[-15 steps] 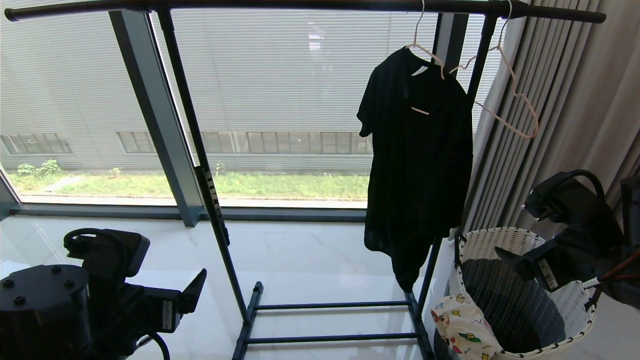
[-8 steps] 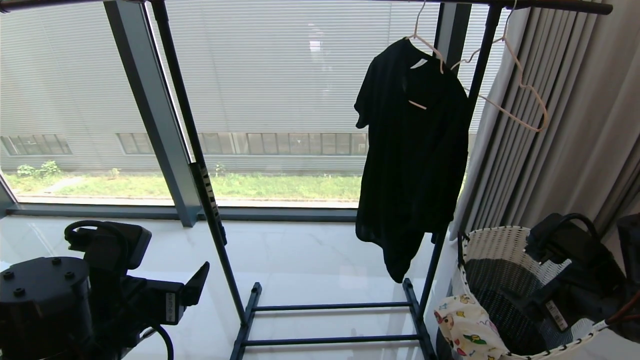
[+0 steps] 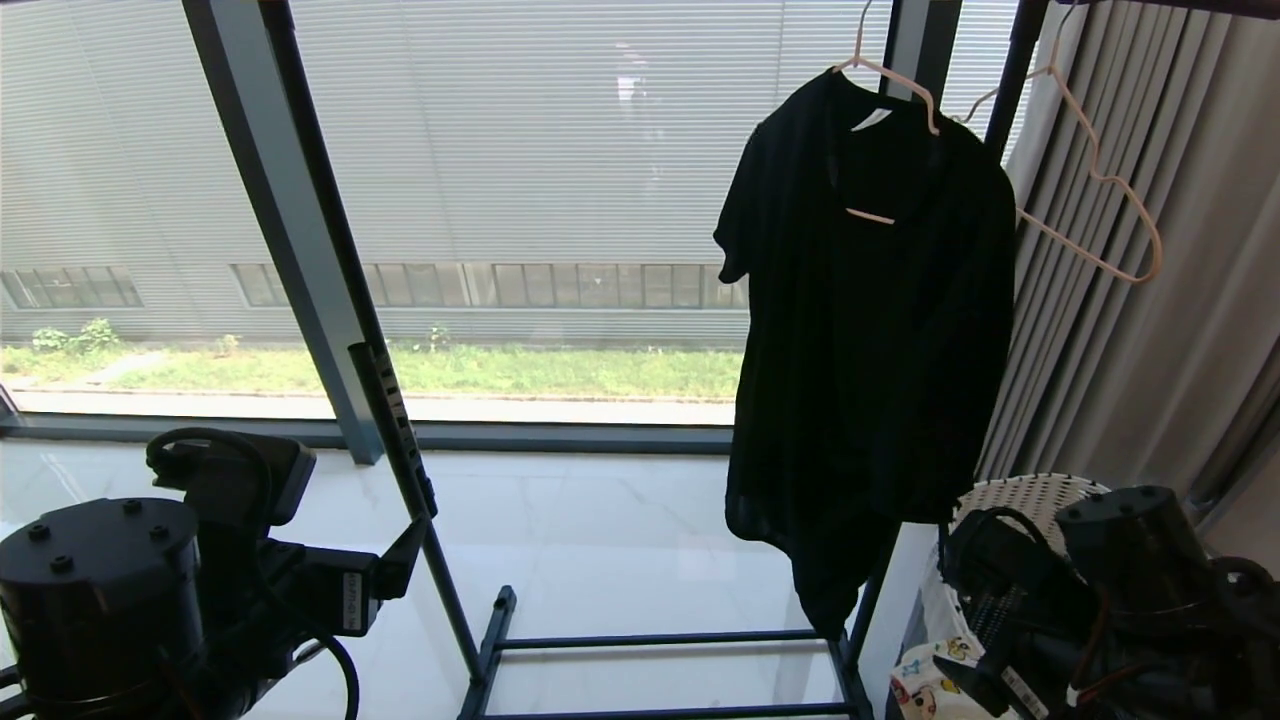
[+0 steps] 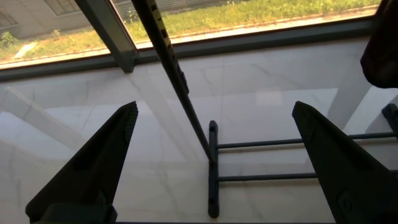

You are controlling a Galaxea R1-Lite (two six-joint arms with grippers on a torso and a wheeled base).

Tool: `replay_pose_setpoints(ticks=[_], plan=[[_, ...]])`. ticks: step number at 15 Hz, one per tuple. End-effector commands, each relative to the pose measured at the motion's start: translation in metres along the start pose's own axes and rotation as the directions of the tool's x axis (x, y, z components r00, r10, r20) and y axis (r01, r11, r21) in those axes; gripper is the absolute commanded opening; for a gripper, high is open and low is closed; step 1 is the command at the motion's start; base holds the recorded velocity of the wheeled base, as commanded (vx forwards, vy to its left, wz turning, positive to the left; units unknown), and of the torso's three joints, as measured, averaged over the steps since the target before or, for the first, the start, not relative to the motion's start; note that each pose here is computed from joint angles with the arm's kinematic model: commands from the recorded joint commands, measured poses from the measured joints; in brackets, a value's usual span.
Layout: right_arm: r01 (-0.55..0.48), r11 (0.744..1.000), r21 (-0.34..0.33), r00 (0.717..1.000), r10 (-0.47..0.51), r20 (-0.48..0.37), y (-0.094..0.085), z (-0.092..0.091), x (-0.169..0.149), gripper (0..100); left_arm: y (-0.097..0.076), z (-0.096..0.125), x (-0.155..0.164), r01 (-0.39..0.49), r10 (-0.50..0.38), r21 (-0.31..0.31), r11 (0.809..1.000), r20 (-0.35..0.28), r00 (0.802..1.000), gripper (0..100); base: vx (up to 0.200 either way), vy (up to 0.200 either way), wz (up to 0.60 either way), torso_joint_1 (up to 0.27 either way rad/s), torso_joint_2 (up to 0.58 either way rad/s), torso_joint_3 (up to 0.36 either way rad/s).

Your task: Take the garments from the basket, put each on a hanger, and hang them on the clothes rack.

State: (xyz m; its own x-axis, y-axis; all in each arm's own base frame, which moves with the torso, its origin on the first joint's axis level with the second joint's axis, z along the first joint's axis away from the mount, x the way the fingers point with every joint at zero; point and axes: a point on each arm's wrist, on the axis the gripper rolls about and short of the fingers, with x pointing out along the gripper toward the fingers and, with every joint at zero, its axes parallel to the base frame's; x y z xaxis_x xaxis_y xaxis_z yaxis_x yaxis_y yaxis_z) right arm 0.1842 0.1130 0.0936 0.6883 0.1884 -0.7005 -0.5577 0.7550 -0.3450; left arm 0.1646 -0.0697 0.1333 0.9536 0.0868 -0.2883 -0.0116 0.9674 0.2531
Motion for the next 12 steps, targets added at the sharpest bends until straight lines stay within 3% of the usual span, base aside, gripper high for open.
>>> replay_pose_setpoints(ticks=[1, 4, 12], plan=[[-0.038, 0.999, -0.032, 0.986, 0.033, -0.163, 0.022, -0.029, 0.049, 100, 0.0, 0.001, 0.0, -0.011, 0.011, -0.002, 1.0, 0.001, 1.0, 100, 0.0, 0.0, 0.0, 0.0, 0.0, 0.0], [0.002, 0.999, -0.041, 0.977, -0.01, -0.213, 0.031, -0.046, 0.07, 100, 0.001, 0.001, 0.0, -0.034, 0.034, -0.003, 0.999, 0.002, 0.999, 100, 0.0, 0.0, 0.0, 0.0, 0.0, 0.0], [0.033, 0.999, -0.043, 0.973, -0.042, -0.227, 0.041, -0.052, 0.097, 100, 0.001, -0.007, -0.002, -0.041, 0.041, 0.012, 0.999, -0.024, 0.999, 100, 0.0, 0.0, 0.0, 0.0, 0.0, 0.0]])
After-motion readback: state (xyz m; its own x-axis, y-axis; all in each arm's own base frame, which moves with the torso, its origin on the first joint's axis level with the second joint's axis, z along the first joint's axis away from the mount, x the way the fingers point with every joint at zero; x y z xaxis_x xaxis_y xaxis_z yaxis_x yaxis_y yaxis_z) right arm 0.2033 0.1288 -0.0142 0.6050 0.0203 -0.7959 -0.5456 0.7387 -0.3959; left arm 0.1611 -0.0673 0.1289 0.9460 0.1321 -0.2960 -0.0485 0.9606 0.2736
